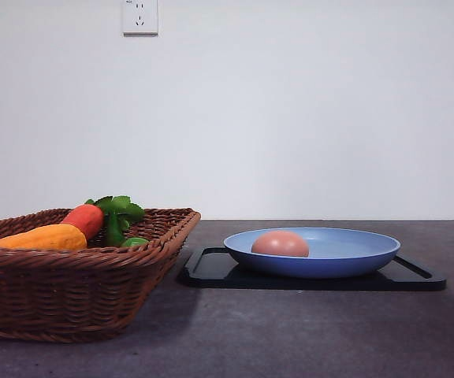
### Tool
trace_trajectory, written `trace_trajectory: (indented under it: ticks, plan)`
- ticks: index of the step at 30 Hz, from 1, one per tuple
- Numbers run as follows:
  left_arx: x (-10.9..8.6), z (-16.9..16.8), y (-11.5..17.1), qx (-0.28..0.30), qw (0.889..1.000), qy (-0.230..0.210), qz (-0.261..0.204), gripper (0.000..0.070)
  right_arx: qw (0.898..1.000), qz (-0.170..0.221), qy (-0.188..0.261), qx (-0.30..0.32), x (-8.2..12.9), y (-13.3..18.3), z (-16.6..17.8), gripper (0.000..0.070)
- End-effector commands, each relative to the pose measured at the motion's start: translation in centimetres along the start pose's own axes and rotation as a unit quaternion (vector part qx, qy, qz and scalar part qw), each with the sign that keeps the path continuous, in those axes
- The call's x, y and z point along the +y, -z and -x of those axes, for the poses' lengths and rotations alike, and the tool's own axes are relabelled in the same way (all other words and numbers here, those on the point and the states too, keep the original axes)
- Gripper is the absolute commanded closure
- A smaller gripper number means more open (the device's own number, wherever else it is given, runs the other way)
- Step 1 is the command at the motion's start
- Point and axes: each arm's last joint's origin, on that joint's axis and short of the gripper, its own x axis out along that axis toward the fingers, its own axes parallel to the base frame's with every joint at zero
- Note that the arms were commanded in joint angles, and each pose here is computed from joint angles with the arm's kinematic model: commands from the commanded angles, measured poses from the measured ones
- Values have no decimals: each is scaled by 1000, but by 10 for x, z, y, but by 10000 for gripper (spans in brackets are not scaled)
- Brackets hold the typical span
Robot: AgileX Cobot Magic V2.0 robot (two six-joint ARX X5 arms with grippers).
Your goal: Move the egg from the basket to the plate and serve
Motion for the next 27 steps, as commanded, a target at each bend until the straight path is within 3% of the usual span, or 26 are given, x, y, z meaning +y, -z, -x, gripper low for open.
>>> trace_trajectory:
  ticks: [1,27]
  plan:
    - [0,-3,9,15,1000,-2,4,700,1000,-4,0,-3,0,1,-1,700]
    - [0,-3,9,15,1000,-2,4,700,1000,-4,0,-3,0,1,-1,700]
